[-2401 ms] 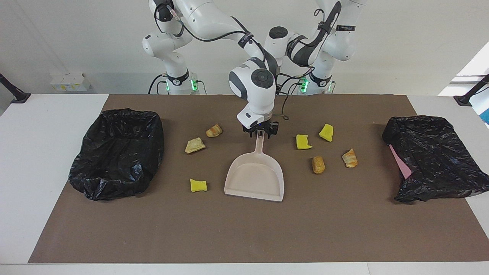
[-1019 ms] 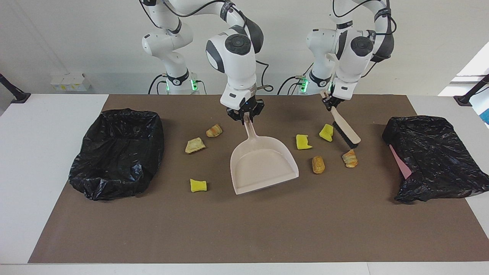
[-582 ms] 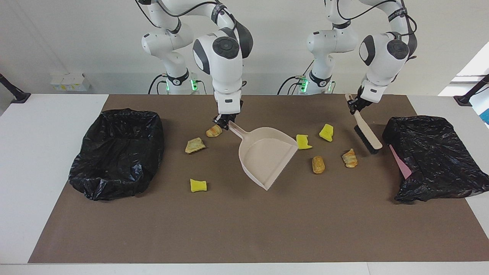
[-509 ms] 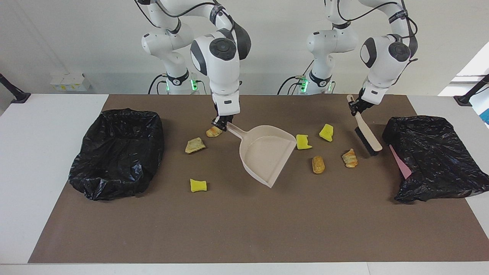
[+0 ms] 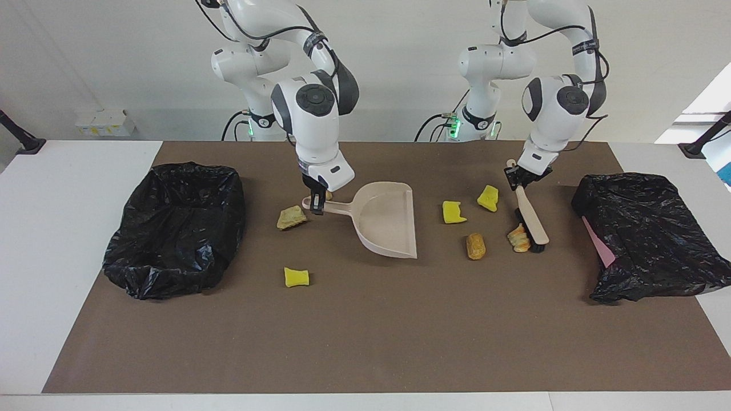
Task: Sweep and dump trash in bin
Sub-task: 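Sweep bread chunks into the dustpan with the brush in the left gripper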
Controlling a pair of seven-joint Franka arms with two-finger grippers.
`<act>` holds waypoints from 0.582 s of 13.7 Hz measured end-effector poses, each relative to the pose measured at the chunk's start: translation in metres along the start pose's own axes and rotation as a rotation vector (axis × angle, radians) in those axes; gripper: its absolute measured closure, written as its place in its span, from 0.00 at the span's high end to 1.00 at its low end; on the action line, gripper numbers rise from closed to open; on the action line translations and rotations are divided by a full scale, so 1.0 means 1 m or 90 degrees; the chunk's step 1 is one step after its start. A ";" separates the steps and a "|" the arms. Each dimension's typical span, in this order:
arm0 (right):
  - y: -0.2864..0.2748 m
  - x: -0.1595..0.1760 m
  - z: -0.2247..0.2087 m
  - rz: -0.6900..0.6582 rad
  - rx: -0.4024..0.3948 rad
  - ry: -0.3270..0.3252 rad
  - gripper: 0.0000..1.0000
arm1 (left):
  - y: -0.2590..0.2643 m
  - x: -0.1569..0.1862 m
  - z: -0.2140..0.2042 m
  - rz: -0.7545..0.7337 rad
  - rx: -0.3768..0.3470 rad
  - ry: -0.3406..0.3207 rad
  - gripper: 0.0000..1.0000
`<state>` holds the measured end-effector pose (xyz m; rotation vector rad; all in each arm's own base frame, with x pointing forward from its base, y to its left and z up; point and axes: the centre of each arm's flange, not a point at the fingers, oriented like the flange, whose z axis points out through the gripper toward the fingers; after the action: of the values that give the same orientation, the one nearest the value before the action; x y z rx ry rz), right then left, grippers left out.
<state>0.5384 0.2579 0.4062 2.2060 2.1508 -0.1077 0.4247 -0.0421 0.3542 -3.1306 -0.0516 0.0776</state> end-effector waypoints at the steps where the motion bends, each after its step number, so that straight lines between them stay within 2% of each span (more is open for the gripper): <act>1: -0.004 0.002 0.007 -0.011 -0.001 -0.012 0.32 | 0.014 0.001 0.001 0.018 -0.008 0.005 0.27; 6: -0.018 0.009 0.028 -0.053 -0.006 -0.052 0.32 | 0.063 0.023 0.009 0.106 -0.021 0.002 0.27; 8: -0.024 0.013 0.037 -0.063 -0.009 -0.054 0.32 | 0.078 0.022 0.011 0.137 -0.032 -0.001 0.27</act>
<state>0.5145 0.2679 0.3680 2.0483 2.2084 -0.1870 0.4489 -0.1195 0.3418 -3.1731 0.2884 0.0803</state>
